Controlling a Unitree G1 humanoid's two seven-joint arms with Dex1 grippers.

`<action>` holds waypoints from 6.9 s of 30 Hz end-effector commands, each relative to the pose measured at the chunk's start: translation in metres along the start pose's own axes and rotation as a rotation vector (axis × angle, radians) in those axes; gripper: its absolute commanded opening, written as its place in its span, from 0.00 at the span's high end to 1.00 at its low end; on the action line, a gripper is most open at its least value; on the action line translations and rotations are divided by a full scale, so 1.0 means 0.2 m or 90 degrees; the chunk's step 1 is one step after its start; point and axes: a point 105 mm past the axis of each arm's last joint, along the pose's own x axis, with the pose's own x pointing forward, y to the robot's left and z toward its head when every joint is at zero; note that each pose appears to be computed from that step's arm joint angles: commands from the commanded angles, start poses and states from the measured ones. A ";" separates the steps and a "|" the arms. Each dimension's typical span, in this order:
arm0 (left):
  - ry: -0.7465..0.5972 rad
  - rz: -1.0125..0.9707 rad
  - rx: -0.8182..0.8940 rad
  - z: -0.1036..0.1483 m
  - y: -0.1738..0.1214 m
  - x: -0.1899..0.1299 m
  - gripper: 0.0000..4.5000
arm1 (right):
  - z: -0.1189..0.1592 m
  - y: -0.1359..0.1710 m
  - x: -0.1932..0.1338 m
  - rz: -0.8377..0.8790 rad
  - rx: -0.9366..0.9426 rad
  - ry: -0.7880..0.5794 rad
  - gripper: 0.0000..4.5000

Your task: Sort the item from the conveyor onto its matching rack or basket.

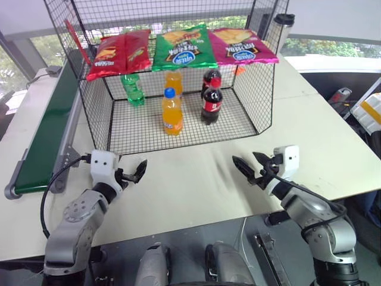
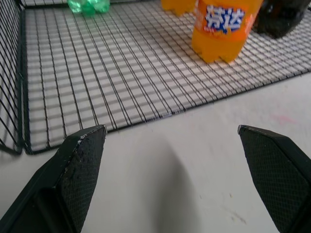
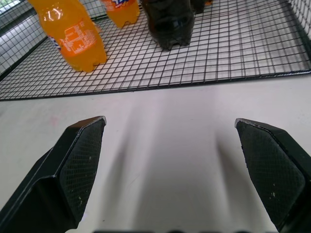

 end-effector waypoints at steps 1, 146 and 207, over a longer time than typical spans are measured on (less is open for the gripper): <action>-0.034 -0.001 0.015 0.06 -0.01 -0.02 0.00 | 0.04 0.01 0.00 0.004 -0.016 -0.020 0.02; -0.140 0.153 0.023 0.53 0.59 -0.38 0.35 | 0.21 0.52 0.03 0.456 -0.298 -0.022 0.00; -0.162 0.016 0.037 0.41 -0.06 0.63 0.01 | 0.19 0.38 0.12 0.246 -0.277 -0.004 0.00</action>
